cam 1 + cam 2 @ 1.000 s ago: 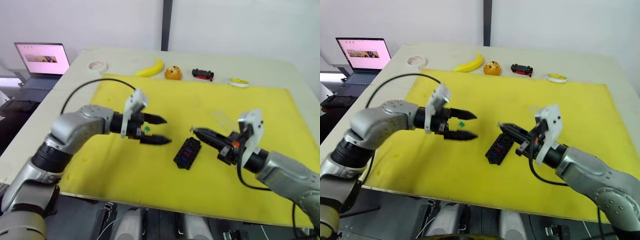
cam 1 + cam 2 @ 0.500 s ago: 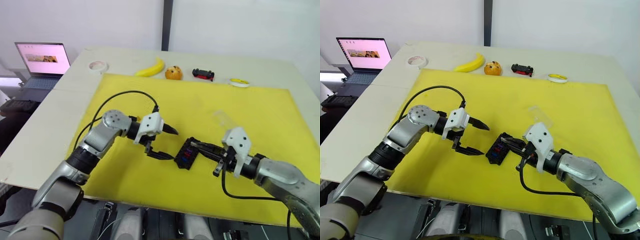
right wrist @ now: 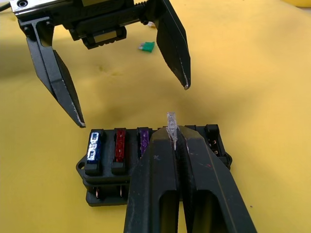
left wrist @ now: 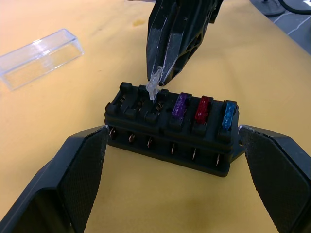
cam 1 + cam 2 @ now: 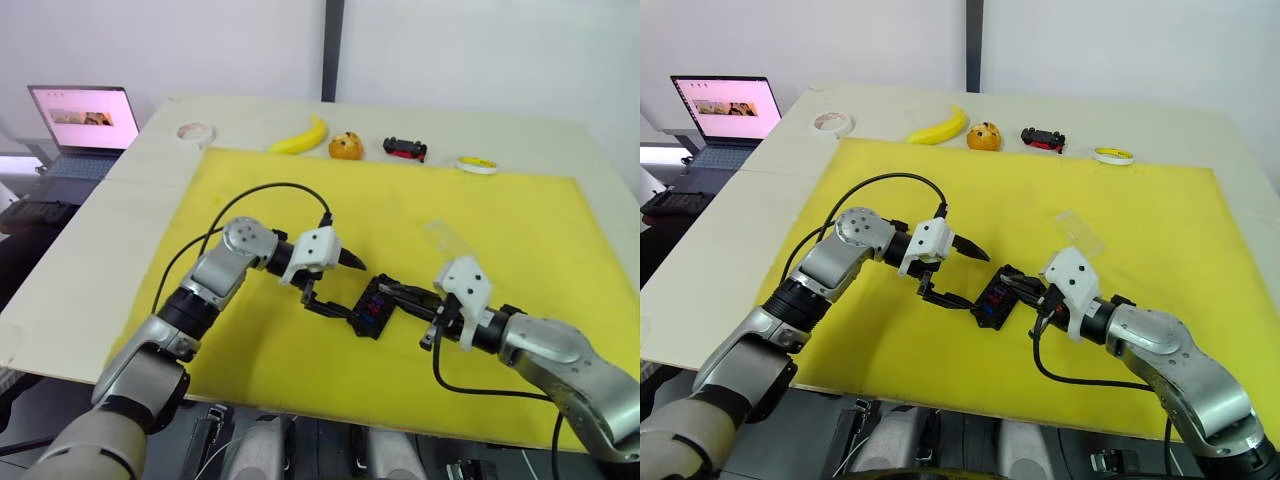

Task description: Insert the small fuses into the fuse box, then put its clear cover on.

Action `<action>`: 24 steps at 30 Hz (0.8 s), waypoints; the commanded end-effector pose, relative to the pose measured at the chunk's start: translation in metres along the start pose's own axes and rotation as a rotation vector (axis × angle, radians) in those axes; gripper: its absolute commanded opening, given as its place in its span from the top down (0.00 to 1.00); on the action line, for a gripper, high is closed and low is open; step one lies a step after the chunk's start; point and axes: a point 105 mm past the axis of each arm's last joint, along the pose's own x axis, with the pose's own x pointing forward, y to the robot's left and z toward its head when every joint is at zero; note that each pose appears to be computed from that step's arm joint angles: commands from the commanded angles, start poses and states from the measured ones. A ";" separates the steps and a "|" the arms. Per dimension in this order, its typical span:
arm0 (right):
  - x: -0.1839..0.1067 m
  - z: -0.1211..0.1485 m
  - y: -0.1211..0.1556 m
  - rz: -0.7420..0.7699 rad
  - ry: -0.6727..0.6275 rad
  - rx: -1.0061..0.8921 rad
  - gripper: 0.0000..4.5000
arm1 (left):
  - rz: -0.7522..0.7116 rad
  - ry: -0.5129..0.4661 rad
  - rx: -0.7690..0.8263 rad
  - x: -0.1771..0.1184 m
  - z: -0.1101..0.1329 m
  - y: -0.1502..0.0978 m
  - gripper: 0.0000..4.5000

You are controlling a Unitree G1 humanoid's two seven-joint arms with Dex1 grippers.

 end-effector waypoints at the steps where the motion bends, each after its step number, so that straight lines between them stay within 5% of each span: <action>1: 0.000 0.007 0.002 0.005 -0.025 -0.023 1.00 | 0.015 -0.017 0.050 -0.003 0.011 0.004 0.01; 24: 0.006 -0.005 -0.002 -0.004 0.002 0.002 1.00 | 0.016 -0.019 0.052 -0.001 0.015 0.004 0.01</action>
